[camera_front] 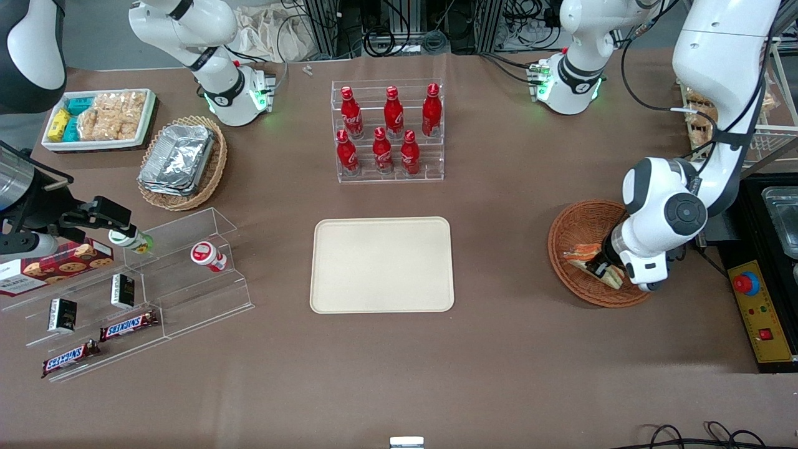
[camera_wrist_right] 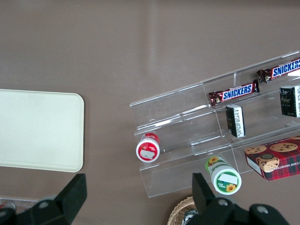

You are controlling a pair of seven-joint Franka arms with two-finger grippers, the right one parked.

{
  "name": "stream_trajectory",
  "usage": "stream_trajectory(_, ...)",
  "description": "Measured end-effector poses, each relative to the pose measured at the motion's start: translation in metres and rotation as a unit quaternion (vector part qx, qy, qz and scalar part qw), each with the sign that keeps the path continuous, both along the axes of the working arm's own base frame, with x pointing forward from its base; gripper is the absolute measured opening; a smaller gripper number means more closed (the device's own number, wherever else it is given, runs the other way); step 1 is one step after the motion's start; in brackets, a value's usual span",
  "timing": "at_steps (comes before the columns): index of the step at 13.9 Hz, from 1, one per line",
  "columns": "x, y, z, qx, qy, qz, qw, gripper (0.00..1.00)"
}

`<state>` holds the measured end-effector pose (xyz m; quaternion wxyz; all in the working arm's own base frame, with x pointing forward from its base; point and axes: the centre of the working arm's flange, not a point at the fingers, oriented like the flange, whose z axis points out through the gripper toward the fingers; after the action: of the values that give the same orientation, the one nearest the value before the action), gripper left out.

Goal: Place sandwich from basket to tray
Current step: 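Lift the sandwich up out of the basket with the left gripper, then carry the sandwich over the cream tray and lower it onto it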

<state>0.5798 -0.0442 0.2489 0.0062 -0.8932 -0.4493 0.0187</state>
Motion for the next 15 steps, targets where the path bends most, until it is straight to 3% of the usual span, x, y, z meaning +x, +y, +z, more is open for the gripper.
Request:
stream_trajectory(2, 0.003, -0.001, 0.008, 0.005, -0.004, 0.001, 1.0000, 0.21)
stream_trajectory(3, 0.003, -0.002, 0.016, 0.015, 0.002, -0.003, 0.9999, 0.19)
stream_trajectory(6, 0.012, 0.001, 0.067, 0.049, 0.053, -0.005, 0.9974, 0.19)
stream_trajectory(9, 0.023, -0.003, 0.137, 0.064, 0.086, -0.026, 0.9939, 0.19)
stream_trajectory(11, 0.022, -0.003, 0.174, 0.056, 0.105, -0.072, 0.9902, 0.19)
stream_trajectory(13, 0.013, -0.006, 0.203, 0.026, 0.120, -0.152, 0.9807, 0.16)
stream_trajectory(15, 0.006, -0.018, 0.225, 0.007, 0.113, -0.233, 0.9658, 0.15)
